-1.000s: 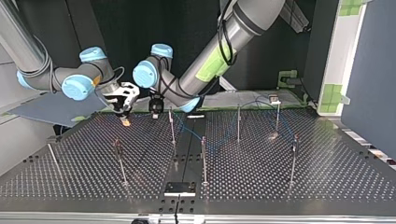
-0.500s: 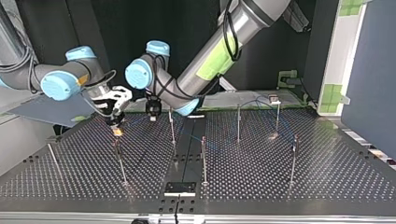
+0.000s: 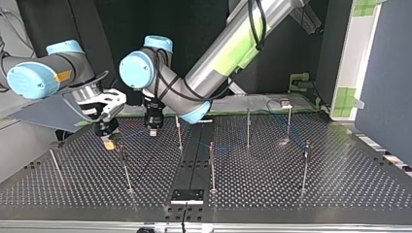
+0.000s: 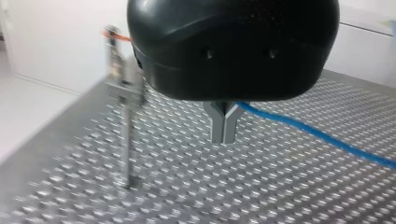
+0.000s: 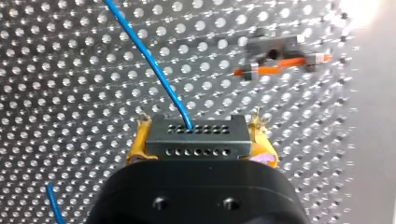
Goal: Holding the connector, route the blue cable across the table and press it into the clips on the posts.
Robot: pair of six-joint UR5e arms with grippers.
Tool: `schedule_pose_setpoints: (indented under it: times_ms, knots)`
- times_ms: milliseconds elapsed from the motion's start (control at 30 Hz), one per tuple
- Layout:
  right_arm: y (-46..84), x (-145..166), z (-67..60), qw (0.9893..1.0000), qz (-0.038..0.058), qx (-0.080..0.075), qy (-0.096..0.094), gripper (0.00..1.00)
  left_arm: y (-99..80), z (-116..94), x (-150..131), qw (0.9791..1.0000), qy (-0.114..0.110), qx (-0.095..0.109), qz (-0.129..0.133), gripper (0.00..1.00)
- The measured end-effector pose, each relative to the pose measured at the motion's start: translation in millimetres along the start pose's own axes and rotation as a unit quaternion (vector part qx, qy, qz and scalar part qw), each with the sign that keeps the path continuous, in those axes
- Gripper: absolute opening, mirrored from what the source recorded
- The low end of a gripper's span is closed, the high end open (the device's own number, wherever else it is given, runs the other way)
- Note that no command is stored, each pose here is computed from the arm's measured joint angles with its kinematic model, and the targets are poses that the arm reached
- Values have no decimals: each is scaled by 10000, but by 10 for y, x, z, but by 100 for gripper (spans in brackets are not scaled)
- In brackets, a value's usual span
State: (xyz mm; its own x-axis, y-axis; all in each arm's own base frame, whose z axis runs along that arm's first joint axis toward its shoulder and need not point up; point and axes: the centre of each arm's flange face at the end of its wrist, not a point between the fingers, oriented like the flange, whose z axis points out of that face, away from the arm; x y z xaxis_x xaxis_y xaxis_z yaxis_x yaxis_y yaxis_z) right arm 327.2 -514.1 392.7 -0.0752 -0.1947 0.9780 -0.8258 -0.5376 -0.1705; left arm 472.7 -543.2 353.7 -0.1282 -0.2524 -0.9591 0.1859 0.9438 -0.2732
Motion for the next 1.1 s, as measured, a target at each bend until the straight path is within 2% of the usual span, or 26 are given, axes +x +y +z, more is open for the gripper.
schedule_pose_setpoints:
  times_ms: [200,367,667,900,1100]
  knots:
    - [-33,140,-74,10000,-20,6,69,0,-78,-107,-386,9993,-327,104,-111,0]
    - [-15,229,-96,9999,3,-16,115,0,-108,-78,-570,9978,-571,217,-245,0]
    - [83,358,-79,9997,65,-50,224,0,-36,115,-389,9980,-446,394,-195,0]
    - [191,485,-34,9994,119,-23,314,0,51,270,-429,9967,-563,519,-268,0]
    - [278,494,-15,9994,143,-61,318,0,99,356,-485,9955,-603,656,-333,0]
